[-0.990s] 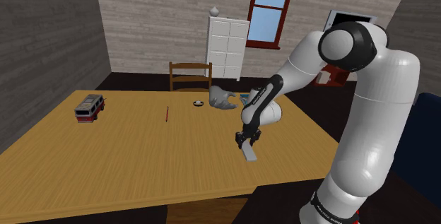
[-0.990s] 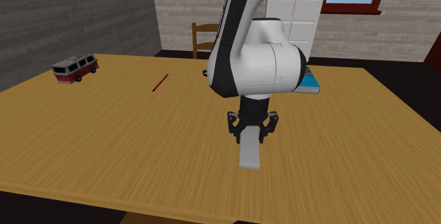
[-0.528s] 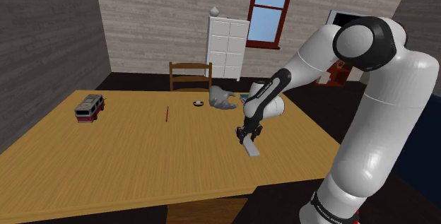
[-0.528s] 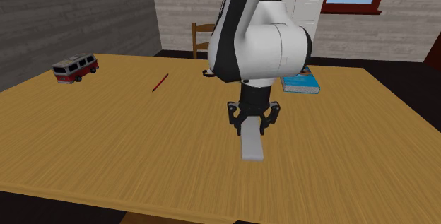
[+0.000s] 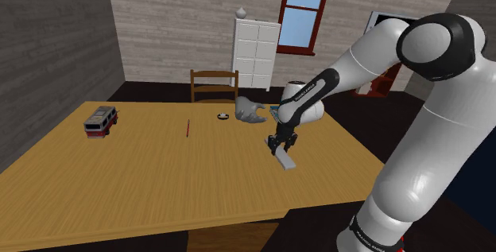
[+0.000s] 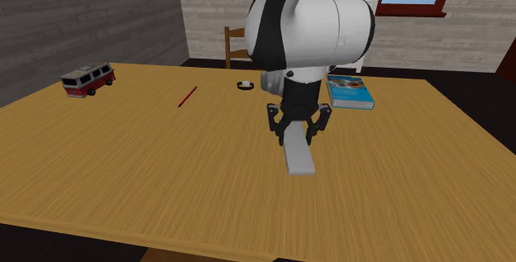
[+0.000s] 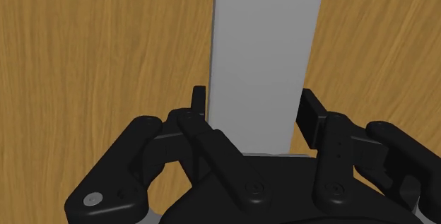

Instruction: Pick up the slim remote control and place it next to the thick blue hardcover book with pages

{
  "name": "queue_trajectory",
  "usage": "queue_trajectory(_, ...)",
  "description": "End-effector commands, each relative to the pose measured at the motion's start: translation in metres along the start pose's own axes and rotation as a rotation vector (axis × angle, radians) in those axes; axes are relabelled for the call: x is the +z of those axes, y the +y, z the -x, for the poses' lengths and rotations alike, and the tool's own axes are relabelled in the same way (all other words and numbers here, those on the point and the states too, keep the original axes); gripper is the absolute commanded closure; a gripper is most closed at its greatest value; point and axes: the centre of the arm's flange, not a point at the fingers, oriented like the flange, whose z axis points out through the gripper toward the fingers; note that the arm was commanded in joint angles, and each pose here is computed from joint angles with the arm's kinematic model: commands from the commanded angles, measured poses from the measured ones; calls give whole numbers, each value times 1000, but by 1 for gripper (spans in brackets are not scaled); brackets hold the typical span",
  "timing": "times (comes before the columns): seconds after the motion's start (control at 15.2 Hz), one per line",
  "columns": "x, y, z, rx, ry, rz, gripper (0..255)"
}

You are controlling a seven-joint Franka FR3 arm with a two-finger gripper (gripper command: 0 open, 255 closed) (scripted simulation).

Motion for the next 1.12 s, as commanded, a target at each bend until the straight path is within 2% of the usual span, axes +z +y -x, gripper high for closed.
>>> queue_trajectory(0.0, -11, -1, -1, 0, 0, 0, 255)
queue_trajectory(0.2, -27, -1, -1, 0, 0, 0, 255)
queue_trajectory(1.06, -30, 148, -86, 0, 0, 0, 255)
